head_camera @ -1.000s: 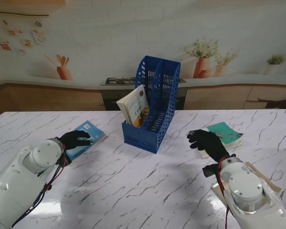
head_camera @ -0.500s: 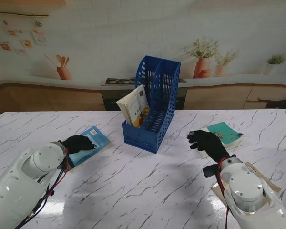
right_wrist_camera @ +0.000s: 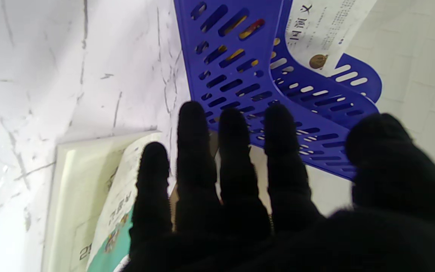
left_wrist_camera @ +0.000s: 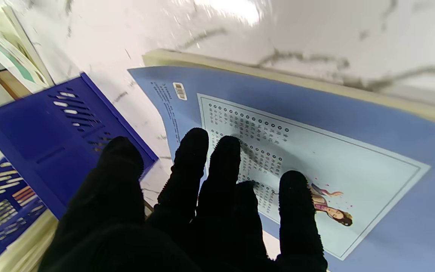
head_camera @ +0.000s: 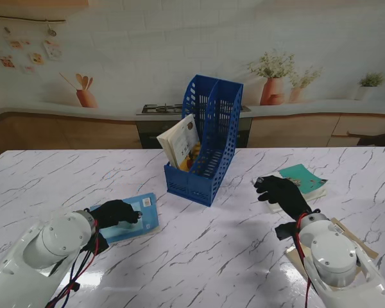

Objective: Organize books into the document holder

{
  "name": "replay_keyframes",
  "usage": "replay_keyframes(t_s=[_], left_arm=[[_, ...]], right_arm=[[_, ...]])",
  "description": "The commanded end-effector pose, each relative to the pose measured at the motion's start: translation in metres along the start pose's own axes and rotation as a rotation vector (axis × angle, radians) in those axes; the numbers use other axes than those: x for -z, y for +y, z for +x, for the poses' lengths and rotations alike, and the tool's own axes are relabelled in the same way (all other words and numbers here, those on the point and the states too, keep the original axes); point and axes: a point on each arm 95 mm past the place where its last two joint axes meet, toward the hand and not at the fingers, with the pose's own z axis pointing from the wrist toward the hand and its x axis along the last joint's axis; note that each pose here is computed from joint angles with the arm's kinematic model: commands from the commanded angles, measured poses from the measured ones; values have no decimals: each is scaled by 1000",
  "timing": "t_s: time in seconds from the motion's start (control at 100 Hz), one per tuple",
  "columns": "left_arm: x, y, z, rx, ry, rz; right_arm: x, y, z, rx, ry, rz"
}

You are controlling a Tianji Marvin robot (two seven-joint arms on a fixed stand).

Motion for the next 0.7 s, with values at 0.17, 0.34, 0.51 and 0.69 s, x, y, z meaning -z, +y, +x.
replay_keyframes(t_s=[0.17, 0.34, 0.51, 0.69], left_arm=[[24, 52, 1, 48, 42, 11], [44, 44, 8, 60, 45, 159], [54, 33, -3, 69, -25, 237], [59, 26, -19, 61, -127, 297]], right_arm=[[3, -6, -2, -7, -2, 15], [2, -7, -2, -12, 1, 17], [0, -8, -2, -13, 5, 18], [-1, -8, -1, -13, 4, 18]])
